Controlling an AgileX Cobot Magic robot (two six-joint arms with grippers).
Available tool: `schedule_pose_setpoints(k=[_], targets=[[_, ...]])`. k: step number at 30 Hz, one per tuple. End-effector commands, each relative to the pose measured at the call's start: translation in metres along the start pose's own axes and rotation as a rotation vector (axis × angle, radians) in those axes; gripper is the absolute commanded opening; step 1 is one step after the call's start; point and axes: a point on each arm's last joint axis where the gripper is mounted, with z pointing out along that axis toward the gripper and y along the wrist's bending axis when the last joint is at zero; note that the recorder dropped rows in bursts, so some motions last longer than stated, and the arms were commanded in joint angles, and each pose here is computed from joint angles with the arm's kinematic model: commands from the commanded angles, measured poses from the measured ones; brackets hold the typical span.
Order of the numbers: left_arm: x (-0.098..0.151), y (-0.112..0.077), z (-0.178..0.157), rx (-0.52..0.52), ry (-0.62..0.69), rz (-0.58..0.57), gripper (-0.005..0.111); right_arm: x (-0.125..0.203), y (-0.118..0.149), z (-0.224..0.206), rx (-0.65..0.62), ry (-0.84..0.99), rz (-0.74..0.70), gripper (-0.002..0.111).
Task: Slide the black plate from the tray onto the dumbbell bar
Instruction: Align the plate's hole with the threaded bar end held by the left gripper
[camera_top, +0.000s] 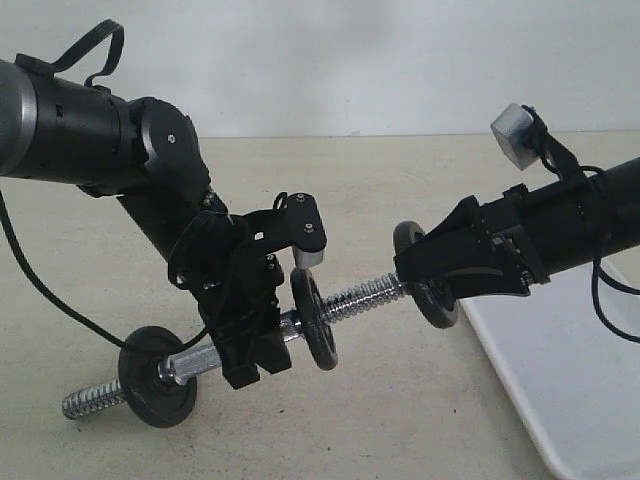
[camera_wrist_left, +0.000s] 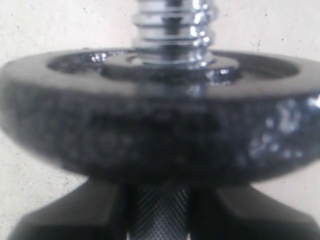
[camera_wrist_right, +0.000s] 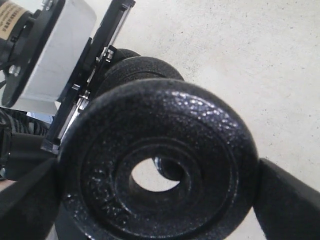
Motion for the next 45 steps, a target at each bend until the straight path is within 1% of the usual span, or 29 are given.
schedule_pose_setpoints(k=[1, 11, 15, 19, 27, 28, 30, 34, 37, 41, 45], targets=[[-0.0139, -0.0041, -0.021, -0.011, -0.095, -0.027, 0.004, -0.0048, 0.0094, -0.0052, -0.049, -0.027, -0.006, 0.0], [-0.014, -0.004, -0.021, -0.012, -0.096, -0.027, 0.004, -0.0043, 0.009, -0.0052, -0.045, -0.021, 0.012, 0.0], [-0.014, -0.004, -0.021, -0.012, -0.096, -0.027, 0.004, -0.0058, 0.0064, -0.0052, -0.016, -0.038, 0.032, 0.0], [-0.0141, -0.0036, -0.0211, -0.016, -0.097, -0.027, 0.004, -0.0063, 0.01, -0.0053, -0.056, -0.043, 0.019, 0.0], [-0.0142, -0.0034, -0.0211, -0.019, -0.099, -0.027, 0.004, -0.006, 0.0094, -0.005, -0.056, -0.04, 0.036, 0.0], [-0.0142, -0.0034, -0.0211, -0.019, -0.099, -0.027, 0.004, -0.0061, 0.0091, -0.005, -0.053, -0.041, 0.044, 0.0], [-0.0142, -0.0034, -0.0211, -0.019, -0.099, -0.027, 0.004, -0.0079, 0.0045, -0.0049, -0.003, -0.061, 0.073, 0.0], [-0.0142, -0.0034, -0.0211, -0.019, -0.099, -0.027, 0.004, -0.0081, 0.0039, -0.0049, 0.003, -0.064, 0.07, 0.0], [-0.0142, -0.0034, -0.0211, -0.019, -0.099, -0.027, 0.004, -0.0078, 0.0013, -0.005, 0.032, -0.062, 0.07, 0.0], [-0.0143, -0.0032, -0.0211, -0.021, -0.1, -0.028, 0.004, -0.0054, 0.0031, -0.0024, -0.038, -0.036, 0.072, 0.0], [-0.0143, -0.0032, -0.0211, -0.021, -0.1, -0.028, 0.004, -0.0042, 0.001, 0.0, -0.063, -0.027, 0.082, 0.0]])
